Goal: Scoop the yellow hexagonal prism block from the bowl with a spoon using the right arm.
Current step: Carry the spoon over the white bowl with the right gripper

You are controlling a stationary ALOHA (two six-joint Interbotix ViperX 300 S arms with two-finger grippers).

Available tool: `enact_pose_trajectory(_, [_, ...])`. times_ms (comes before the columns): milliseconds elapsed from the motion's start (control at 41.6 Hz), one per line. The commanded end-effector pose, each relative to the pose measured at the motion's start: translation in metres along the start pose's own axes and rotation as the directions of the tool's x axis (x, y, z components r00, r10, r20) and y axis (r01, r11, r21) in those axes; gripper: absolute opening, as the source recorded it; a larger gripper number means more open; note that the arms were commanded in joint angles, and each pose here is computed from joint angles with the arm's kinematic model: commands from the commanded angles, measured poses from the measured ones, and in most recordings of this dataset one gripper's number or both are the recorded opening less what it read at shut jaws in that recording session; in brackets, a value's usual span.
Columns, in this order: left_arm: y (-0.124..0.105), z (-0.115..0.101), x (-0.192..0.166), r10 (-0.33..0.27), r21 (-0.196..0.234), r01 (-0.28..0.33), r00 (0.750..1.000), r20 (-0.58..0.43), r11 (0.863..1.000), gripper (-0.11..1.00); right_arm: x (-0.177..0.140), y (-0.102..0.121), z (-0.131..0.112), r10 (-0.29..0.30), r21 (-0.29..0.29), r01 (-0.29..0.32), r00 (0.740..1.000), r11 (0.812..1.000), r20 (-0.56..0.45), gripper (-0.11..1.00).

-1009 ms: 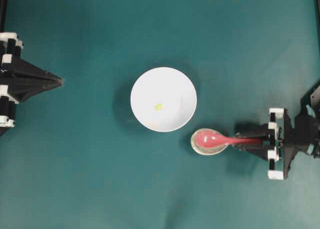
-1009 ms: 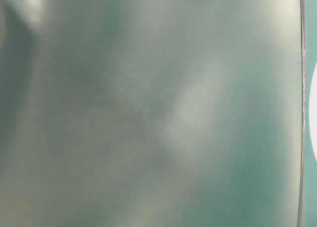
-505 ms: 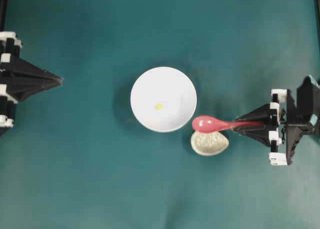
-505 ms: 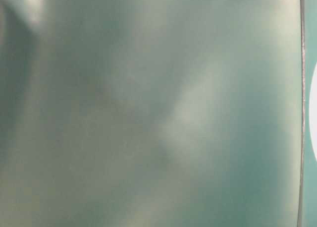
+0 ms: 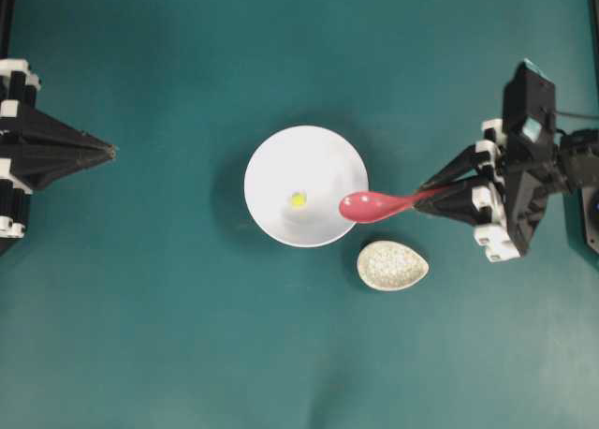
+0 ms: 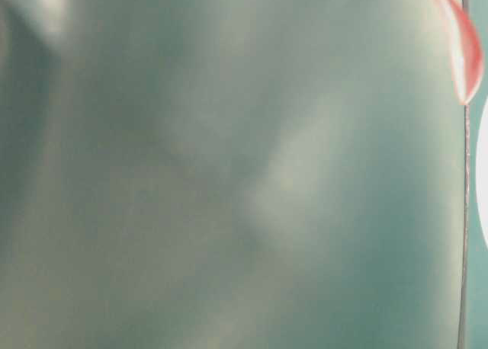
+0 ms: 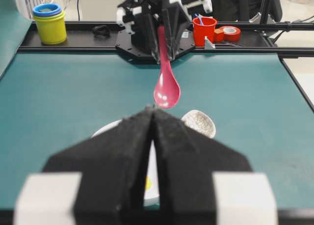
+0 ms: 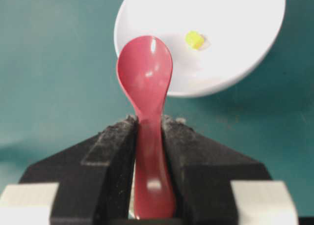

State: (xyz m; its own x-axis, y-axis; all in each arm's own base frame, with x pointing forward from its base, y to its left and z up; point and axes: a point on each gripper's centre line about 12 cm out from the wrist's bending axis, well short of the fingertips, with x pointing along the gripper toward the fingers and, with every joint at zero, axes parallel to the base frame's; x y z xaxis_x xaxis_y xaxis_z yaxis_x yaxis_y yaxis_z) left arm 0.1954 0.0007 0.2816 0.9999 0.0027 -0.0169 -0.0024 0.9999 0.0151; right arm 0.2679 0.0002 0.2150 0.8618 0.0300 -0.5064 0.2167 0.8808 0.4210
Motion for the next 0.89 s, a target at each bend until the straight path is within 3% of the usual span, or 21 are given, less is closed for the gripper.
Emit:
enact_pose_trajectory(0, [0.0,0.01,0.002,0.001,0.005,-0.001,1.0,0.028,1.0,0.0,-0.003,0.001,0.022,0.014,0.013,-0.014,1.0,1.0,0.007,0.22])
enact_pose_trajectory(288, [0.0,0.01,0.002,0.002,0.005,-0.002,1.0,0.029,1.0,0.0,-0.005,-0.005,0.05,0.011,0.001,-0.011,1.0,1.0,-0.013,0.22])
enact_pose_trajectory(865, [0.0,0.009,0.002,0.001,0.006,-0.001,1.0,0.023,1.0,0.0,0.033,-0.009,0.066,-0.018,-0.007,0.017,0.987,1.0,-0.161,0.22])
